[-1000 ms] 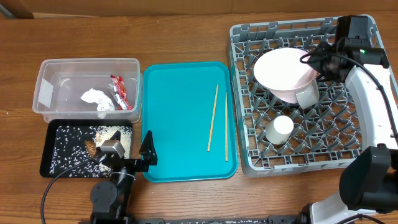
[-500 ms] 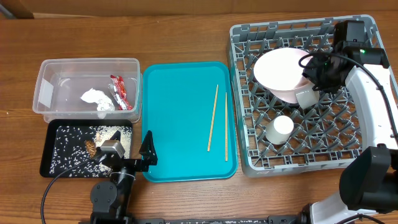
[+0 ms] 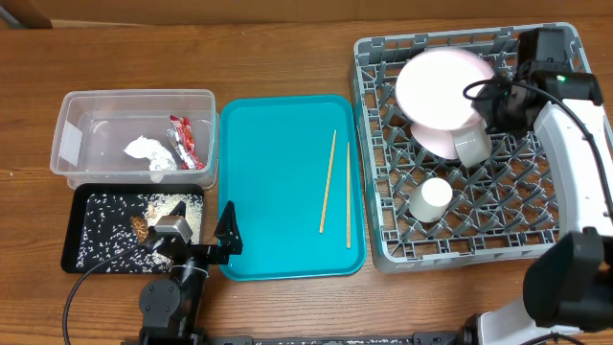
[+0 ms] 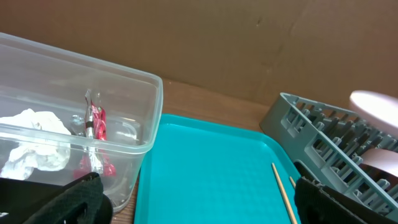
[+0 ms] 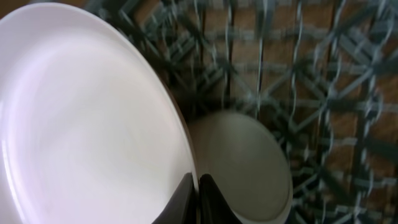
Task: Sort waste into correct bins and load items into the dishwasher
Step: 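Push the white plate upright against the rack's back with right gripper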
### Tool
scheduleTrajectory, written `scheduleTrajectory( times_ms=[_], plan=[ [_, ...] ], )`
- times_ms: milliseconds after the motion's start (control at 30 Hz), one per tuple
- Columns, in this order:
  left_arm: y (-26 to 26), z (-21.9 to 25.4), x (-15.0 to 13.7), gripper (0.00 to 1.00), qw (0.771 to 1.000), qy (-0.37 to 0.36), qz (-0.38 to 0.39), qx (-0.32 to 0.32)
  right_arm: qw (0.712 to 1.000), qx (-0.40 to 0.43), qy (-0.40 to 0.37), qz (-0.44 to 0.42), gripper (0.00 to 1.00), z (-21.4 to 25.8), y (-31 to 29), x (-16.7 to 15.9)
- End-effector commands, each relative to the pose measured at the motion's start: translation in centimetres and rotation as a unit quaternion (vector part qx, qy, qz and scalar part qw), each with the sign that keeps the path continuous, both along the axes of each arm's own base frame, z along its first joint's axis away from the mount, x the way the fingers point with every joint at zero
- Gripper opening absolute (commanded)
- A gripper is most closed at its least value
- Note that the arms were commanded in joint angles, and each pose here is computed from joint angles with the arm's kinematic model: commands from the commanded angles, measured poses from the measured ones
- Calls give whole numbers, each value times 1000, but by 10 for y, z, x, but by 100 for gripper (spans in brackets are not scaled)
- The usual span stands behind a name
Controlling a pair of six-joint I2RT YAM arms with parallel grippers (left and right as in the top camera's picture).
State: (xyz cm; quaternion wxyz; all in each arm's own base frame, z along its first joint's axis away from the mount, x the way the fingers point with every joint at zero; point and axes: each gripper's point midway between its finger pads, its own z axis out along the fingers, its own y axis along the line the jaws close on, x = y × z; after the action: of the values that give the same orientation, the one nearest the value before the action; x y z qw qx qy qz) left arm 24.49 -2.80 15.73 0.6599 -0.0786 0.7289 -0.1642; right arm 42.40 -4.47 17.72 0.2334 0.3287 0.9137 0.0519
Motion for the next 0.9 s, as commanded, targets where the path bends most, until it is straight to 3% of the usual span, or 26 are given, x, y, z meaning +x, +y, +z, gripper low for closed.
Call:
scheduleTrajectory(
  times_ms=[0, 133, 233, 467, 733, 867],
  plan=[
    [3, -1, 0, 100, 1000, 0, 8, -8, 987, -112, -111, 15, 4, 91, -8, 3],
    [3, -1, 0, 100, 1000, 0, 8, -8, 965, -246, -94, 8, 4, 107, -8, -9],
    [3, -1, 0, 100, 1000, 0, 8, -8, 931, -360, -66, -13, 4, 114, -4, -18],
    [3, -1, 0, 100, 1000, 0, 8, -8, 880, -473, -49, 9, 4, 104, 39, -9],
    [3, -1, 0, 100, 1000, 0, 8, -8, 850, -526, -4, 27, 4, 67, 49, 7],
    [3, -1, 0, 100, 1000, 0, 8, -8, 859, -509, -1, 43, 4, 56, 56, 10]
  ],
)
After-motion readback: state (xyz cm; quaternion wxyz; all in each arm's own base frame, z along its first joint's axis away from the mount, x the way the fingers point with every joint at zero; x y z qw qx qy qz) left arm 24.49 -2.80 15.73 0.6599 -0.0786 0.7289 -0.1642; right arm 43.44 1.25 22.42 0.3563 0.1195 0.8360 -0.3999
